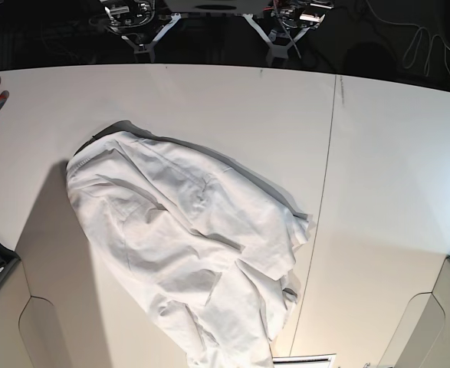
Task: Layout the t-shirt on the table in an organized manner, then fold the t-shirt properly
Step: 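Move the right gripper down toward the bunched white t-shirt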
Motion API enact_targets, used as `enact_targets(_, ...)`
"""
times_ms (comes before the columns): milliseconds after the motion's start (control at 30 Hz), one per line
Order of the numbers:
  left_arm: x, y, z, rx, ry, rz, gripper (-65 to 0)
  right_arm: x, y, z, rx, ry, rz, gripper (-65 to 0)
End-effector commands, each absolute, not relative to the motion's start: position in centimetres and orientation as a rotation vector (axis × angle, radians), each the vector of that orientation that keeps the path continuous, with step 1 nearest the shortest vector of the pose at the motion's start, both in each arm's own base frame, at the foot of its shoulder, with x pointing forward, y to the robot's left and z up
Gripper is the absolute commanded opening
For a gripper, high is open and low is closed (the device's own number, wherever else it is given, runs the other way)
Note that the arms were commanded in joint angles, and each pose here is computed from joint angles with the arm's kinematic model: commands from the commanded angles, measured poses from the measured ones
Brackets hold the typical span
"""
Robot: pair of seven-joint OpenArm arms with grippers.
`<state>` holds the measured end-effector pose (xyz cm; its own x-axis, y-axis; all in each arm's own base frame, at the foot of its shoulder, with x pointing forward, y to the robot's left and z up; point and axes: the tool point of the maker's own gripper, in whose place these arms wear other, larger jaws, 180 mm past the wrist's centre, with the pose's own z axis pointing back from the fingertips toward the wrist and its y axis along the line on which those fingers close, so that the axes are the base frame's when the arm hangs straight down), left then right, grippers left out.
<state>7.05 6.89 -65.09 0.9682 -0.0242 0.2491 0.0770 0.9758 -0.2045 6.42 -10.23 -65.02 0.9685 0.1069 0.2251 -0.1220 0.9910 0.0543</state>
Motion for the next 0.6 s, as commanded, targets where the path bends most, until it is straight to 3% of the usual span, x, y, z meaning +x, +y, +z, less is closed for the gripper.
enact_targets(0, 7.0, 6.7, -65.0, -0.224, -0.252, -0.052, -65.0, 7.1, -10.4, -64.9, 0.063, -0.246, 0.117, -65.0)
enact_targets(567, 4.9, 10.0, -65.4, -0.176, -0.219, -0.059, -65.0, 6.9, -10.9, -64.9, 0.055, -0.243, 0.119, -65.0)
